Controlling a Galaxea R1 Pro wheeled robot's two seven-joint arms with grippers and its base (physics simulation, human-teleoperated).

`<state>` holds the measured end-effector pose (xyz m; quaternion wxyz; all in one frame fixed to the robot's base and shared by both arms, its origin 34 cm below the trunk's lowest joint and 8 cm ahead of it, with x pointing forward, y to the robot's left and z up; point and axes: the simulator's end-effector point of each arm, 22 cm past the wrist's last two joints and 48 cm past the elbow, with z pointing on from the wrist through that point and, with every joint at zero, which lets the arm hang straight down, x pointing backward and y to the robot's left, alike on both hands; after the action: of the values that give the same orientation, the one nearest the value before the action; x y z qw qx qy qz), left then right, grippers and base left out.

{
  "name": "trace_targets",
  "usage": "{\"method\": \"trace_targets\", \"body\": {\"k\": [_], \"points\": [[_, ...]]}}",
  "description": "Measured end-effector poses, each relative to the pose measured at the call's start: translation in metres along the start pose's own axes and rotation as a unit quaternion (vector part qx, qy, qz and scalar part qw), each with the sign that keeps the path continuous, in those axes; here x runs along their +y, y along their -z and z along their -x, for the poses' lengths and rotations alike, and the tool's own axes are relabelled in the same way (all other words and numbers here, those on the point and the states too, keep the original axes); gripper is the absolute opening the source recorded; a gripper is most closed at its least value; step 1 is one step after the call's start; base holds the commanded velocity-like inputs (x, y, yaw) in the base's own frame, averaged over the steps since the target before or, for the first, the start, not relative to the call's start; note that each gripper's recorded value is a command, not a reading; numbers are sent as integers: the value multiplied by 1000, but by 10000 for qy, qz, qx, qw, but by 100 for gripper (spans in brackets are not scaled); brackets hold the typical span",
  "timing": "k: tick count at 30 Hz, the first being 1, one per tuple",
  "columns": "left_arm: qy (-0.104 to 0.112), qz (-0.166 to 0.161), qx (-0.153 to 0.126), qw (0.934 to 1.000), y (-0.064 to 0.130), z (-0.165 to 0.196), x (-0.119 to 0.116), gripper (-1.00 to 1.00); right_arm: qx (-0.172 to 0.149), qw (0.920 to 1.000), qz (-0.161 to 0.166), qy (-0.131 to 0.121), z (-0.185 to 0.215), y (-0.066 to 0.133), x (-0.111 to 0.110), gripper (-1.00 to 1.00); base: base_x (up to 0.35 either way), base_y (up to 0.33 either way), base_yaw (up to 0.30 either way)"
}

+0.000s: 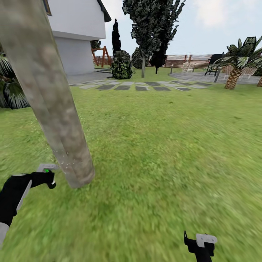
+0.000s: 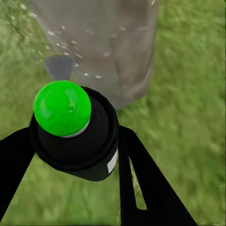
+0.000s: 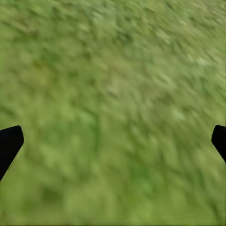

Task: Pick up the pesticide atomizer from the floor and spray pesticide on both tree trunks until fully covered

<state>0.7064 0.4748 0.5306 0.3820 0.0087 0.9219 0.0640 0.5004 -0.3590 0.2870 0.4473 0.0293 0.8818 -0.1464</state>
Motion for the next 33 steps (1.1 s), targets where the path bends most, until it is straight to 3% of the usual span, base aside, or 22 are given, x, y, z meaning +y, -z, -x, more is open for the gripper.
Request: {"method": "trace_targets", "body": {"k": [2,4,6,9,17,20,22,24,26,27,29,30,33], "points": [[-96,-232,20,9997,-4,-1,-28,-100,0,10000,1,0,0,0,0,100,0,0,272],[-124,-286,38,9995,-6,-2,-34,-100,-2,10000,0,0,0,0,0,100,0,0,214],[-156,-225,36,9996,-5,-1,-26,-100,-3,10000,3,3,0,0,0,100,0,0,64],[-267,67,57,9996,3,0,10,-100,-3,10000,4,9,0,0,0,100,0,0,6],[-240,19,-14,9997,5,6,6,-100,-2,10000,3,8,0,0,0,100,114,36,0],[-277,-12,-303,9992,19,38,-1,-100,-3,10000,4,9,0,0,0,100,13,5,0],[-177,30,-288,9994,26,48,5,-100,-4,10000,5,10,0,0,0,100,1,0,0],[142,132,-407,9990,34,58,26,-100,-3,10000,5,10,0,0,0,100,0,0,0],[271,108,-440,9986,36,59,29,-100,1,10000,5,9,0,0,0,100,0,0,0],[253,57,-483,9985,37,63,23,-100,-2,10000,3,9,0,0,0,100,0,0,97],[-97,-490,-489,9976,41,72,-20,-100,-1,10000,4,6,0,0,0,100,0,0,231],[-197,-638,-359,9971,42,68,-28,-100,0,10000,7,4,0,0,1,100,0,0,204],[-223,-750,-277,9965,44,67,-33,-100,-1,10000,5,7,0,0,0,100,0,0,63]]}}
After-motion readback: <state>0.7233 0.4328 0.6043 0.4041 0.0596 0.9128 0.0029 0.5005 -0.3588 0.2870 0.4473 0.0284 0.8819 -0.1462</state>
